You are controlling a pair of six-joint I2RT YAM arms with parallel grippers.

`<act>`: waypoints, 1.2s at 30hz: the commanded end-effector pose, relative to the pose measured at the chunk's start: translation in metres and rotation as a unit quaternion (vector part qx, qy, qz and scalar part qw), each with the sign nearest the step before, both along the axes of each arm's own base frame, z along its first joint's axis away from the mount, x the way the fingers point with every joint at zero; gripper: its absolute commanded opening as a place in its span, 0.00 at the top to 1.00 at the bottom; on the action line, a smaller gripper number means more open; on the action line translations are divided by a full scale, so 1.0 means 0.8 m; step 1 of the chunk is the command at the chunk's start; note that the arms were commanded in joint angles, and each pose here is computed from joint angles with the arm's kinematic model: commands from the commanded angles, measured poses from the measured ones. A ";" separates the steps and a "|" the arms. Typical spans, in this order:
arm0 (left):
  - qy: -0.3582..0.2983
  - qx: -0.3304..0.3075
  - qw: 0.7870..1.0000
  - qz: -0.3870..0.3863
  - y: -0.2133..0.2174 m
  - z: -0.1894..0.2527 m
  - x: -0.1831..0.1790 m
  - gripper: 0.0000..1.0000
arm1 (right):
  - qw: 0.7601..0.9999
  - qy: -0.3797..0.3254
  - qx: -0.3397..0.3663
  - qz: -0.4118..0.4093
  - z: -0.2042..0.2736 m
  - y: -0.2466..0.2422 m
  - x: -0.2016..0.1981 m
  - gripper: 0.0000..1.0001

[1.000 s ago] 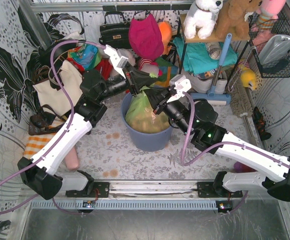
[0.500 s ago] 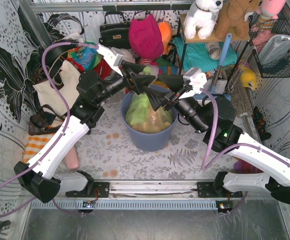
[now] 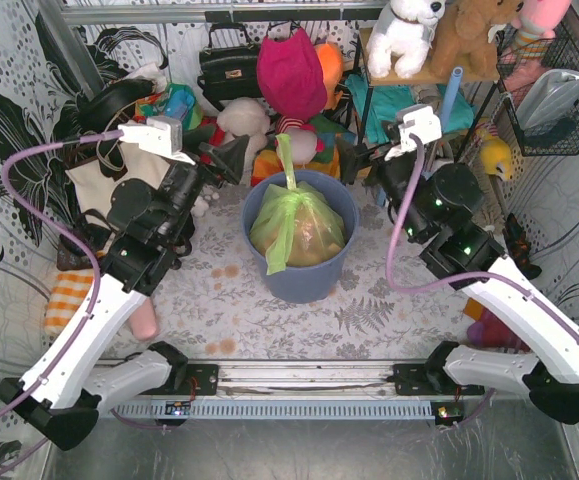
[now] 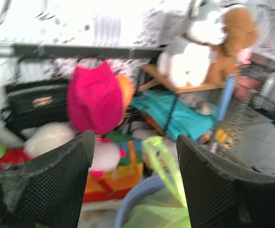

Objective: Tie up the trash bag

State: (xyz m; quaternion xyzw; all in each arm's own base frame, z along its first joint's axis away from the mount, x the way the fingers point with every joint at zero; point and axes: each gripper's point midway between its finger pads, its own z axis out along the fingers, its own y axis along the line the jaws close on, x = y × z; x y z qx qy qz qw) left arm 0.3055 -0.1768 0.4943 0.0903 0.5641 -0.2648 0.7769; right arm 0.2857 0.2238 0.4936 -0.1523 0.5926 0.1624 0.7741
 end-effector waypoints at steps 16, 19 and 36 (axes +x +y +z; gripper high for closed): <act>0.207 -0.055 0.908 0.361 0.194 -0.299 0.035 0.02 | 0.931 0.217 -0.030 -0.291 -0.332 -0.233 0.098 0.03; 0.226 -0.075 0.884 0.403 0.225 -0.343 0.032 0.02 | 0.908 0.247 -0.031 -0.337 -0.400 -0.276 0.090 0.03; 0.171 -0.030 0.877 0.448 0.270 -0.448 0.037 0.02 | 0.894 0.208 -0.021 -0.397 -0.503 -0.339 0.083 0.03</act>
